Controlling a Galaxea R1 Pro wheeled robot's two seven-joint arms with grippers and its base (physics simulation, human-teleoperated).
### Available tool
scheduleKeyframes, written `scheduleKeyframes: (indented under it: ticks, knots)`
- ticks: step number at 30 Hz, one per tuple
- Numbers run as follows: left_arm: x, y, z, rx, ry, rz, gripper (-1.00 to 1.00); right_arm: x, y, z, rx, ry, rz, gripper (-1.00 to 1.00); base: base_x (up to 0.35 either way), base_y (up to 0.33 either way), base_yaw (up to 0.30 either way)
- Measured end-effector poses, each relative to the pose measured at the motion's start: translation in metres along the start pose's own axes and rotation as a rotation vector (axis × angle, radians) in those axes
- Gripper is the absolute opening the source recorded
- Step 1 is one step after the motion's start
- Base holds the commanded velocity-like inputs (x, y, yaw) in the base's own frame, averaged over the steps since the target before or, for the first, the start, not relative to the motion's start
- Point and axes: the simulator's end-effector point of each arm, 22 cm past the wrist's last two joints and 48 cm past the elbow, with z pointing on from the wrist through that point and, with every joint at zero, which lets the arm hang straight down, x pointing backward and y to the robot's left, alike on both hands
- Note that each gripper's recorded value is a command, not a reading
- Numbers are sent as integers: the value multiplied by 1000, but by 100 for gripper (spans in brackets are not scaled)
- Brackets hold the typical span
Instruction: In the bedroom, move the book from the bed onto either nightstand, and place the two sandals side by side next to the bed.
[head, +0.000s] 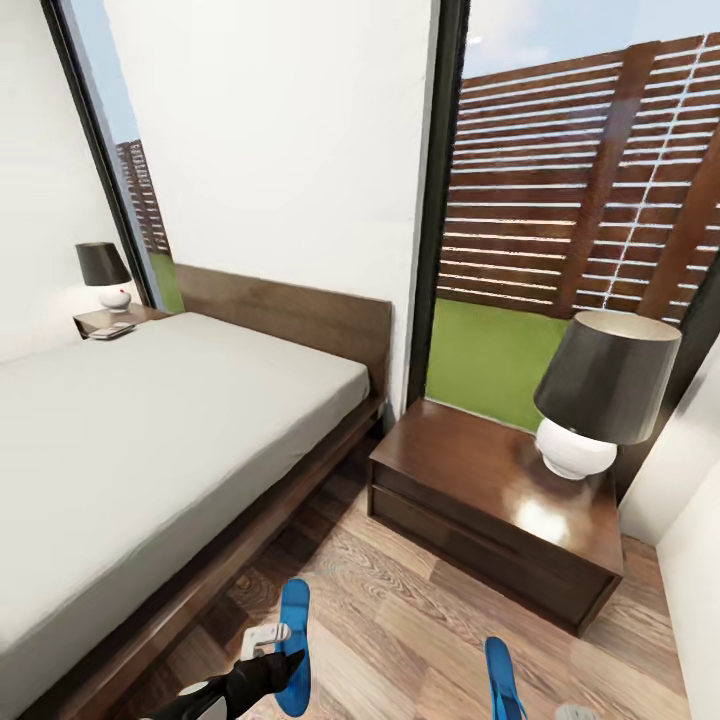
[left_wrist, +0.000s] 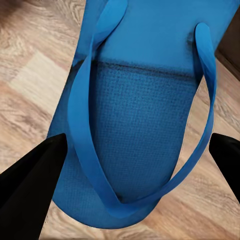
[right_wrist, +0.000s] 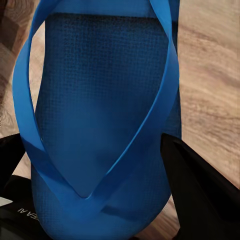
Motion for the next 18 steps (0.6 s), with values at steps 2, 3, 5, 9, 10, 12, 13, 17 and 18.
scheduleKeyframes:
  ticks: [2, 3, 5, 9, 10, 12, 13, 17, 18]
  knots:
    - [0, 0, 0, 0, 1, 0, -100, 0, 0, 0, 1, 1, 0, -100, 0, 0, 277]
    - [1, 0, 0, 0, 1, 0, -100, 0, 0, 0, 1, 1, 0, -100, 0, 0, 277]
    - [1, 0, 0, 0, 2, -1, -100, 1, 0, 0, 1, 2, 1, -100, 0, 0, 277]
    - [2, 1, 0, -1, 3, -1, -100, 1, -1, 0, 2, 4, 1, -100, 0, 0, 277]
    - [2, 1, 1, -1, 4, -1, -100, 1, -1, 0, 2, 3, 1, -100, 0, 0, 277]
    - [2, 1, 1, -1, 5, -2, -100, 1, -1, 1, 2, 3, 2, -100, 0, 0, 277]
    - [3, 1, 1, -1, 5, -2, -100, 2, -1, 1, 2, 4, 3, -100, 0, 0, 277]
    - [3, 1, 1, -1, 6, -2, -100, 2, -1, 1, 2, 4, 4, -100, 0, -12, 277]
    - [3, 1, 1, -1, 6, -3, -100, 2, -1, 1, 2, 5, 4, -100, 0, -110, 277]
